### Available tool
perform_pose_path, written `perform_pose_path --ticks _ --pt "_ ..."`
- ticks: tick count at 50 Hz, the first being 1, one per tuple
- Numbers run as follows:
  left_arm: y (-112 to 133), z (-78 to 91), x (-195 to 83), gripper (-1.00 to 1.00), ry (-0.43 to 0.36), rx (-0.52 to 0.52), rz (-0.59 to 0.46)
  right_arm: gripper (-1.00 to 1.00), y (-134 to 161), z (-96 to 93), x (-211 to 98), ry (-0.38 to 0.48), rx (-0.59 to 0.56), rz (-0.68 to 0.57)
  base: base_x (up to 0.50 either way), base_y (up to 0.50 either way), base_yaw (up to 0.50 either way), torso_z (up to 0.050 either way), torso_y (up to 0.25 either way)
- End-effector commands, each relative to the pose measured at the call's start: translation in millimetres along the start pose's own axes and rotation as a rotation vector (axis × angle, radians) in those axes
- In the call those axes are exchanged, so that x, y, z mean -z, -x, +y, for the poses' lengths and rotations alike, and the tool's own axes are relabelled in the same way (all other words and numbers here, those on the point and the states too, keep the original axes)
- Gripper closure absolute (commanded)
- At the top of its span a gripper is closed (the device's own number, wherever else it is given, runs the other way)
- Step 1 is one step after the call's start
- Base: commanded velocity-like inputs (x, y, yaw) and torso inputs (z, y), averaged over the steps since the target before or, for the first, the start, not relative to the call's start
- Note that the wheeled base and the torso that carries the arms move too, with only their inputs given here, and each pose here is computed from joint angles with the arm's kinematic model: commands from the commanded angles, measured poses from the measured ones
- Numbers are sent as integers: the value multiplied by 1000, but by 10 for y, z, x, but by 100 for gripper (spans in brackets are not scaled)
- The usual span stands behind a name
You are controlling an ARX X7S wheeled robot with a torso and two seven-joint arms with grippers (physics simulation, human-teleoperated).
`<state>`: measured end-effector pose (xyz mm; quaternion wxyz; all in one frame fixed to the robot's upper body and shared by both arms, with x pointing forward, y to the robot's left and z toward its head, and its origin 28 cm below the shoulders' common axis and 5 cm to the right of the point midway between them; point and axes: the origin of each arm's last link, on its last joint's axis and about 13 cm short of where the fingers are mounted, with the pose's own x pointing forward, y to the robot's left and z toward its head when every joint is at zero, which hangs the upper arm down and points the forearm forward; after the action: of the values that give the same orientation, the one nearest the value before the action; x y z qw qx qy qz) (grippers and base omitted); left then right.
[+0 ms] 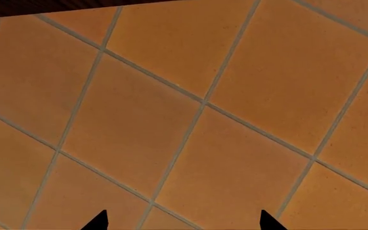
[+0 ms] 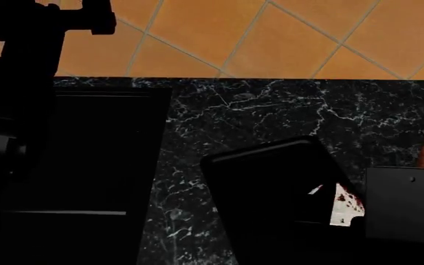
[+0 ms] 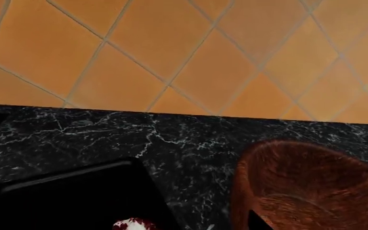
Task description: Move the fresh-baked cupcake off the tray onto the counter, and place the bowl used for mixing into the sink.
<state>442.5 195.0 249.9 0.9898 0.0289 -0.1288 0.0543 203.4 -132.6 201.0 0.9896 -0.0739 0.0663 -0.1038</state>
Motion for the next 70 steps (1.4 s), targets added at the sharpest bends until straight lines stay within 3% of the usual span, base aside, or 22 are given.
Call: perform_pose_path --ticks 1,11,25,27,28,49,70 --pt "11 -6 31 -100 -43 -2 -18 -100 264 -28 -11 12 -39 30 0 0 0 0 0" --pt "15 -10 40 -100 -55 -2 -14 -100 427 31 -7 2 -104 52 0 0 0 0 0" --pt "22 -9 60 -100 -63 -2 -14 -100 429 67 353 -40 -174 127 0 0 0 0 0" --pt "22 -9 60 -100 -63 -3 -13 -100 432 65 328 -37 -171 133 0 0 0 0 0" --pt "21 -11 58 -100 -64 -2 -13 -100 399 45 327 -40 -115 133 0 0 0 0 0" --pt "21 -11 57 -100 -65 -1 -13 -100 400 53 337 -40 -120 134 0 0 0 0 0" --pt "13 -9 35 -100 -64 -2 -14 -100 139 173 575 -41 -153 190 0 0 0 0 0"
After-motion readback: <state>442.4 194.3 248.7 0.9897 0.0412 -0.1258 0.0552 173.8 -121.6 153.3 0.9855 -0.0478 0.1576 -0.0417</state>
